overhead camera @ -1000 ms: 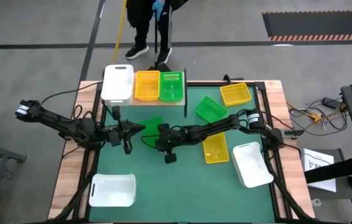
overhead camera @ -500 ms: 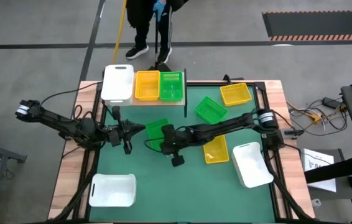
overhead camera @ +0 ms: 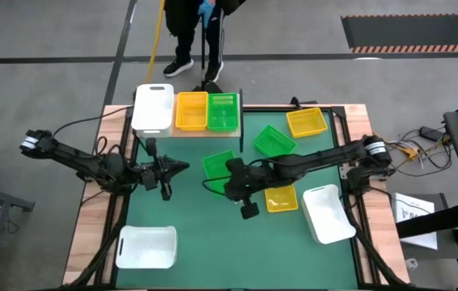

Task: Stack baskets on shelf by color
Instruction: Stack the left green basket on the green basket on the shelf

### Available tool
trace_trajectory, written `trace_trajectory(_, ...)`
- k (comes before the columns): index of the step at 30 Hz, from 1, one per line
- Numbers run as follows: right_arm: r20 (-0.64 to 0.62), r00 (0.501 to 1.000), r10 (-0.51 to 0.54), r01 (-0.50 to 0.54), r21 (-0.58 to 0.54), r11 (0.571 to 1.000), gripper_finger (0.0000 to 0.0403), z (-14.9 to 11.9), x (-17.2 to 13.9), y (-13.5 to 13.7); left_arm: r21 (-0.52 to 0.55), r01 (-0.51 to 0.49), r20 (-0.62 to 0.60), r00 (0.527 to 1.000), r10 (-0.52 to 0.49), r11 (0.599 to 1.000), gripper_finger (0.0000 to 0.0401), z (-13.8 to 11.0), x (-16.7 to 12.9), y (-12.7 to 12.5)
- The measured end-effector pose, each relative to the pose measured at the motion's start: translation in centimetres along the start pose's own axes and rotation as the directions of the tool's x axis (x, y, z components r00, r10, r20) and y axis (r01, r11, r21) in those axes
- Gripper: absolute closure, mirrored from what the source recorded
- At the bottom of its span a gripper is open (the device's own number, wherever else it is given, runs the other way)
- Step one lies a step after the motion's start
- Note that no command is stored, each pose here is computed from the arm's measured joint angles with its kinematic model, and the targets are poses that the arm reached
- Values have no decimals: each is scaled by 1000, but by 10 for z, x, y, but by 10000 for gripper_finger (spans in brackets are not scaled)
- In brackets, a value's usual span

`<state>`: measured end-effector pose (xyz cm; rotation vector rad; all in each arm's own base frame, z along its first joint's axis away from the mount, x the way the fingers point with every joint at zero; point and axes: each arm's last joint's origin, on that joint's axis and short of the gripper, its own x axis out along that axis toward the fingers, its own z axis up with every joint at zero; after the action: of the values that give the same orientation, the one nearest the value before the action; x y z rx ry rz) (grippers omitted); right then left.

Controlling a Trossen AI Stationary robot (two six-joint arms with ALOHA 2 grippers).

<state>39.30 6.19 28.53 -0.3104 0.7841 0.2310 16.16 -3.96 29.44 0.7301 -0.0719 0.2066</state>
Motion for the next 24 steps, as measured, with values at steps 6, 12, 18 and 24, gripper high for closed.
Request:
trace_trajectory(6,86,996,-33,33,10,999,394,10,-42,-3,1,1,-1,1000,-1,1000,401,0,0,0)
trace_trajectory(12,110,963,-245,242,42,969,394,13,-76,-11,1,1,-1,1000,-1,1000,401,0,0,0)
trace_trajectory(18,70,899,-433,429,68,901,394,8,-85,-37,1,1,-1,1000,-1,1000,401,0,0,0)
trace_trajectory(24,41,874,-483,480,79,874,394,1,-90,-72,2,2,-2,1000,-2,1000,401,-1,0,-1)
